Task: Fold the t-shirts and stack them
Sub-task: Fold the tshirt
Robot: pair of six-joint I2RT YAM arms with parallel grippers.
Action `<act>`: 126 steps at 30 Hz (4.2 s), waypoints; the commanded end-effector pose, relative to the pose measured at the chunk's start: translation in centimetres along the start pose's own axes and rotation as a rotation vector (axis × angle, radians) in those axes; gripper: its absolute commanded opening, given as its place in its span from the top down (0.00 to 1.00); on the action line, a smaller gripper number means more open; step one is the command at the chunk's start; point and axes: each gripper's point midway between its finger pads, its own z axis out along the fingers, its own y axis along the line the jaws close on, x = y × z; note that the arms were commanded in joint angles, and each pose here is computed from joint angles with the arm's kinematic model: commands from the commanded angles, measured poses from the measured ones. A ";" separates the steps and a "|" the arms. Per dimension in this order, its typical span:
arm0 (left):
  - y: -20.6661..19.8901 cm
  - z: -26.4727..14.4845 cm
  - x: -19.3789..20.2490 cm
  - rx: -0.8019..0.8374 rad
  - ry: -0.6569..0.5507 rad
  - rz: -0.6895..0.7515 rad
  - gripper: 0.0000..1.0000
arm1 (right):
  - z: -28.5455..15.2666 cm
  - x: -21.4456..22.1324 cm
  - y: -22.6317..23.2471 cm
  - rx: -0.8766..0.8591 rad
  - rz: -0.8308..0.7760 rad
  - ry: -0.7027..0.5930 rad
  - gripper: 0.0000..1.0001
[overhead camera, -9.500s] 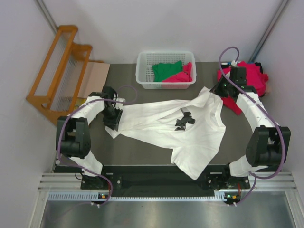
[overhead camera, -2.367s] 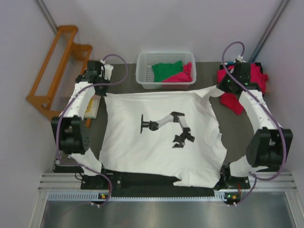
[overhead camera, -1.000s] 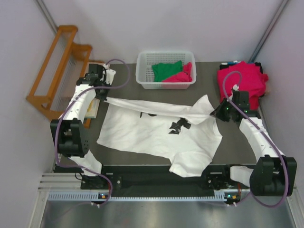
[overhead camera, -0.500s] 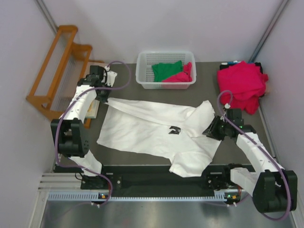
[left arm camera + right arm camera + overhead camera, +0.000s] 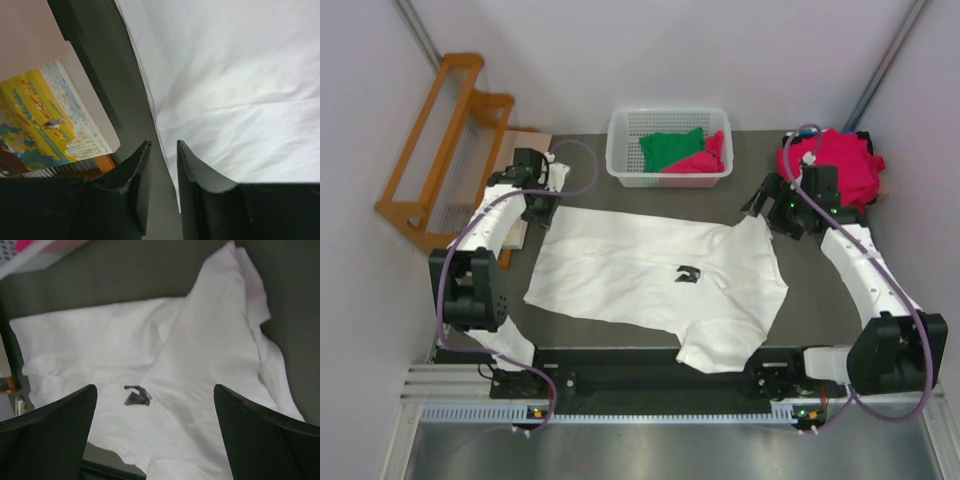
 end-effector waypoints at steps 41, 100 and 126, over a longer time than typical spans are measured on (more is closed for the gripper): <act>-2.8 8.3 -4.3 0.054 0.015 0.036 0.68 | 11.5 -7.6 -7.5 0.299 -0.024 -0.073 0.43; -0.1 12.1 -4.8 -0.006 0.125 0.005 0.70 | 8.8 -4.2 -15.2 0.415 0.195 -0.049 1.00; 0.9 12.2 -4.3 -0.044 0.133 -0.033 0.70 | 14.0 -12.9 -13.1 0.383 0.177 -0.010 0.65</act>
